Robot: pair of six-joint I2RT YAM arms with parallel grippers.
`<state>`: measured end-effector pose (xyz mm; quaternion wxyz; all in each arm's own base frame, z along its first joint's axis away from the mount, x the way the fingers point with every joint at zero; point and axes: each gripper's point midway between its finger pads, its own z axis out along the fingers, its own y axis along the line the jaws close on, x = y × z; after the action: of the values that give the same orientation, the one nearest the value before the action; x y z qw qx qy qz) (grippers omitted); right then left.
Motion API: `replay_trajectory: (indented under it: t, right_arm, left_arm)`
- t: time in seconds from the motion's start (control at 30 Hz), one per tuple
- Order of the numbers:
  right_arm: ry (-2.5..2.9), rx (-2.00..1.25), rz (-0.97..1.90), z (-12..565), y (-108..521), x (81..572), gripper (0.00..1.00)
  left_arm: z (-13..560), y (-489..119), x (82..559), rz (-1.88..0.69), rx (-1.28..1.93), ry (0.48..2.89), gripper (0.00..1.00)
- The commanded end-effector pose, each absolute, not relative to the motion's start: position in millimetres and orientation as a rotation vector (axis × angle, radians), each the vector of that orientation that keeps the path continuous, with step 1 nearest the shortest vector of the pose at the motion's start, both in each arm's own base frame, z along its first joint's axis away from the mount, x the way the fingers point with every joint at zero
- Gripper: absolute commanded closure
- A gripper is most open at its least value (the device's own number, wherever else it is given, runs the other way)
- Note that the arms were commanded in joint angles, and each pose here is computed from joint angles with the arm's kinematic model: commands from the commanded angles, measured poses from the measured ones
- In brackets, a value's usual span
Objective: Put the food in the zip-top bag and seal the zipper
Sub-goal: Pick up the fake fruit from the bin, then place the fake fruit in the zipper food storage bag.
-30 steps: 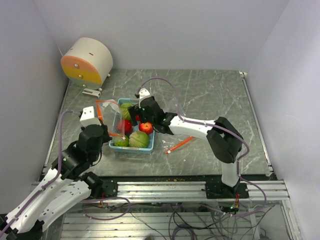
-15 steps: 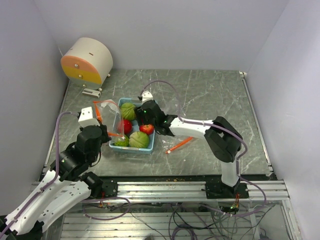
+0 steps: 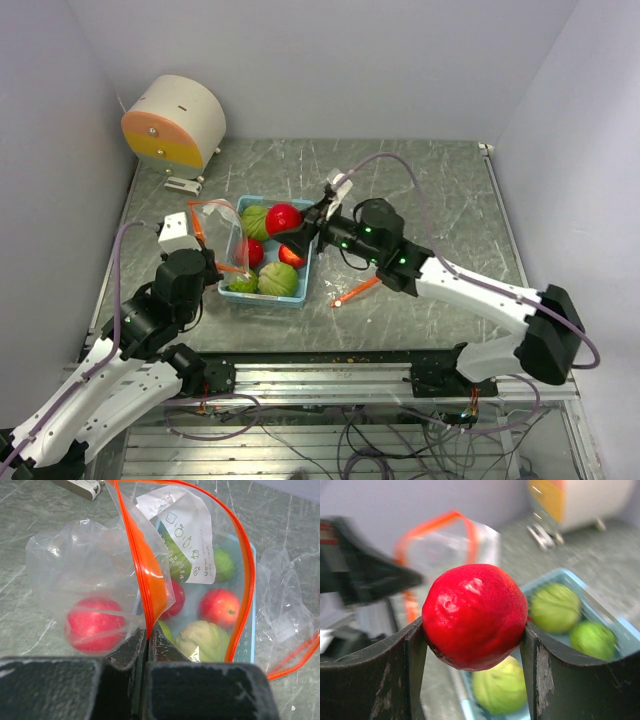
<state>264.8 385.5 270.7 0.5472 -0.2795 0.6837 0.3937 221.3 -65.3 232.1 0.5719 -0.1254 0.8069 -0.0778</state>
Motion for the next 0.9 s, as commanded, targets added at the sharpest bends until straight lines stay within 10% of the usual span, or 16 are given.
replay_trajectory:
  t: [0.0,0.6,0.87]
  right_arm:
    - [1.304,-0.871,1.282,332,400,193,0.57]
    - [1.466,-0.795,1.261,290,497,233,0.49]
    - [1.632,-0.693,0.968,263,487,270,0.14]
  left_arm:
    - [249,-67,225,-0.211,-0.307,1.853,0.93]
    - [266,-80,215,-0.359,-0.244,1.796,0.93]
    - [264,-84,216,-0.376,-0.233,1.802,0.93]
